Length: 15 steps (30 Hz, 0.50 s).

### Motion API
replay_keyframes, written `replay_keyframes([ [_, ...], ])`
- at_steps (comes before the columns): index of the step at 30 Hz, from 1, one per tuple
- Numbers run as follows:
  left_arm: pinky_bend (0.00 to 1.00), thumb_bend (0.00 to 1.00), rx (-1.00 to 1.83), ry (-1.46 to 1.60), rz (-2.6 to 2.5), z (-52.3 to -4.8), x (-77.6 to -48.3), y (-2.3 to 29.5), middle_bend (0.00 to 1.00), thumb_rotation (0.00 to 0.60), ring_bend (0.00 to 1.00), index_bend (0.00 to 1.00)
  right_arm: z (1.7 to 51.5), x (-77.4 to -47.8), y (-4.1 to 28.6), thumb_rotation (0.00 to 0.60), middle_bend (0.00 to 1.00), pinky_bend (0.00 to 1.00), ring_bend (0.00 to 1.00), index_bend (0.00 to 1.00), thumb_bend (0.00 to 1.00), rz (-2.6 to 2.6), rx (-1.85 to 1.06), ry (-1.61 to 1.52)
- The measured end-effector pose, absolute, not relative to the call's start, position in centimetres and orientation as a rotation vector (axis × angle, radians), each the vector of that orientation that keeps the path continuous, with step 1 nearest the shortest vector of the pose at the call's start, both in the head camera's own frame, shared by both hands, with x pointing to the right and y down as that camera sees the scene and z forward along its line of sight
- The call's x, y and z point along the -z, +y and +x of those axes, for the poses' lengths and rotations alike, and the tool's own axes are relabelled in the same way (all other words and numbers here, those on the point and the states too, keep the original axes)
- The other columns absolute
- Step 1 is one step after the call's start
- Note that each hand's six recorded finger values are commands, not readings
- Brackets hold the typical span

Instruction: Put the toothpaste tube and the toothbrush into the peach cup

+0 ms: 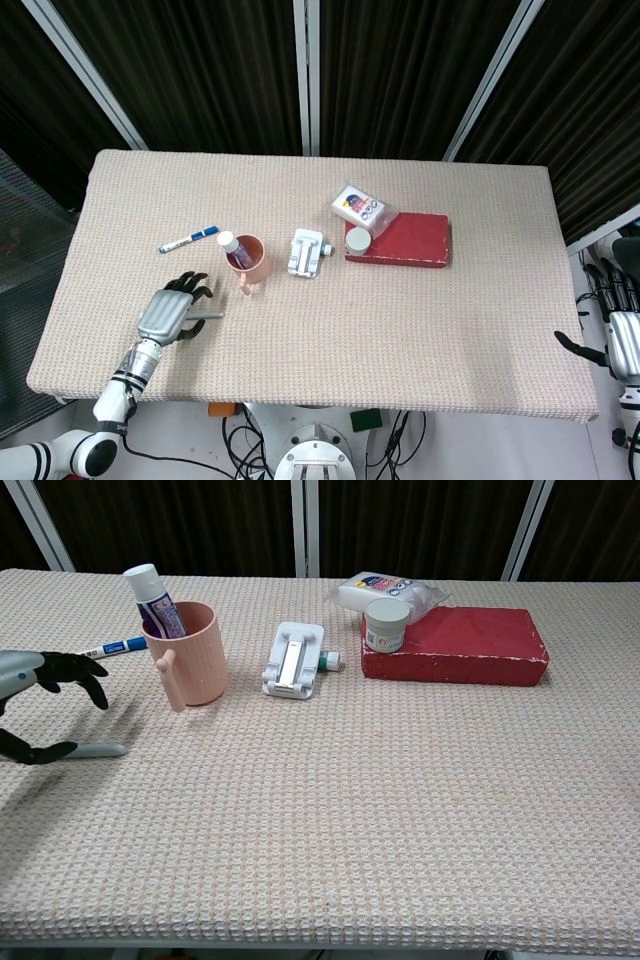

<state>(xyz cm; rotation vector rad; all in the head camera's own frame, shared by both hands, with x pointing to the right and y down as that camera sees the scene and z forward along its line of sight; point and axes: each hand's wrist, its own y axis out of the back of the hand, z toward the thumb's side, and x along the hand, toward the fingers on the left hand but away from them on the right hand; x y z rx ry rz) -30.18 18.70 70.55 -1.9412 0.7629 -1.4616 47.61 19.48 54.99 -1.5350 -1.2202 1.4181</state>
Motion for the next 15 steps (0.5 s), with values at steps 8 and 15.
replay_keyframes([
  [8,0.21,0.30,1.479,0.732,-1.937,-29.6,-71.5,19.2,0.13,0.600,0.07,0.39,48.0,-55.4,19.6,0.600,0.00,0.00,0.00,0.00,0.23,-1.535,-1.433,-1.222],
  [15,0.21,0.30,1.494,0.731,-1.897,-29.5,-72.1,19.2,0.15,0.600,0.07,0.42,48.1,-55.5,19.7,0.600,0.00,0.00,0.00,0.00,0.23,-1.536,-1.433,-1.226],
])
